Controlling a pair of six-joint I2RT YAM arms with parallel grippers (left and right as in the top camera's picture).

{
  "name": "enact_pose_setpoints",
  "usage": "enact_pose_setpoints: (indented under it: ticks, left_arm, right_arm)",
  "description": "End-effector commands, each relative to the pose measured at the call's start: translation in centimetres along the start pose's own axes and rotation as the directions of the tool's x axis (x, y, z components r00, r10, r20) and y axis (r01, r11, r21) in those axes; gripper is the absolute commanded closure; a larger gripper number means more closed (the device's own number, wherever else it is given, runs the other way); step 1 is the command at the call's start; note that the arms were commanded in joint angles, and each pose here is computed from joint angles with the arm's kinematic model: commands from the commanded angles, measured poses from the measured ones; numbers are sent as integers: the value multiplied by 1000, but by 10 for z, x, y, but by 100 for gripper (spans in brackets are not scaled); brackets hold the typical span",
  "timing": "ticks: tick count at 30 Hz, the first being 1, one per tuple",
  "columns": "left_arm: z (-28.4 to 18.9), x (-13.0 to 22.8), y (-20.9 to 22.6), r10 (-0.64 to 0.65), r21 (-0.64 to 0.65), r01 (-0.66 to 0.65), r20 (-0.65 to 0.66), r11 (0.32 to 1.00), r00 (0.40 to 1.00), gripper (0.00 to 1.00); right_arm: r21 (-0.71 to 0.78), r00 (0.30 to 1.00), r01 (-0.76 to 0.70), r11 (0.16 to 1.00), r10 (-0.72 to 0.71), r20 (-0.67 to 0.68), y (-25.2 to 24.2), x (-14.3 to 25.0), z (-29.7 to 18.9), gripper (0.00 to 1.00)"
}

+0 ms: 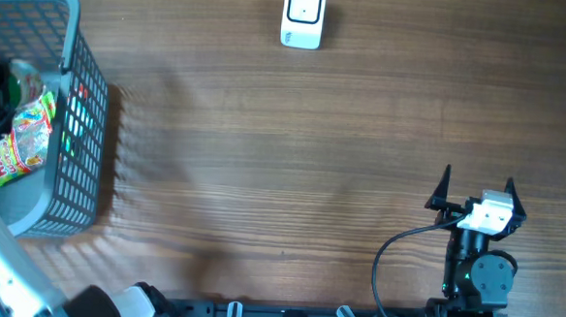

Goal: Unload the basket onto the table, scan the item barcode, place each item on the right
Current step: 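Lift jar out and carry it toward the white scanner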

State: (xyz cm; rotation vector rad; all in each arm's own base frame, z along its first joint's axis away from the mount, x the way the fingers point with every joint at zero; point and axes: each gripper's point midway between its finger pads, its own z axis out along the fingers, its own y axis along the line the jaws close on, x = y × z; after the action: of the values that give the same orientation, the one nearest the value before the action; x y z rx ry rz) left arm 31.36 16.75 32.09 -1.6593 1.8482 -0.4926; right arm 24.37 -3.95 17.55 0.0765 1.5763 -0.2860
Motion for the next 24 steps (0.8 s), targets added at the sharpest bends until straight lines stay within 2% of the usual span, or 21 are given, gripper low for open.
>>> enact_pose_setpoints:
  ticks: [1, 4, 7, 11, 18, 21, 24]
  left_arm:
    - [-40, 38, -41, 96, 179, -90, -25, 980, 995, 51]
    - [-56, 65, -57, 149, 248, -133, -46, 960, 988, 51]
    - [-67, 108, -81, 249, 342, -203, -95, 918, 964, 51]
    - [-63, 154, -93, 326, 353, -263, -134, 898, 936, 50]
    - [-25, 242, -89, 509, 262, -455, -198, 851, 837, 49]
    - [3, 272, -68, 552, 149, -531, -254, 834, 795, 49]
    - [36, 302, -41, 585, 23, -614, -331, 789, 740, 49]
  right_arm:
    - [-17, 1000, 10, 1000, -10, 0, 4, 0, 0, 0]
    - [-17, 1000, 10, 1000, -10, 0, 4, 0, 0, 0]
    - [-17, 1000, 9, 1000, -9, 0, 3, 0, 0, 0]
    - [-17, 1000, 10, 1000, -10, 0, 4, 0, 0, 0]
    - [-17, 1000, 10, 1000, -10, 0, 3, 0, 0, 0]
    - [-17, 1000, 10, 1000, -10, 0, 4, 0, 0, 0]
    - [-17, 1000, 10, 1000, -10, 0, 3, 0, 0, 0]
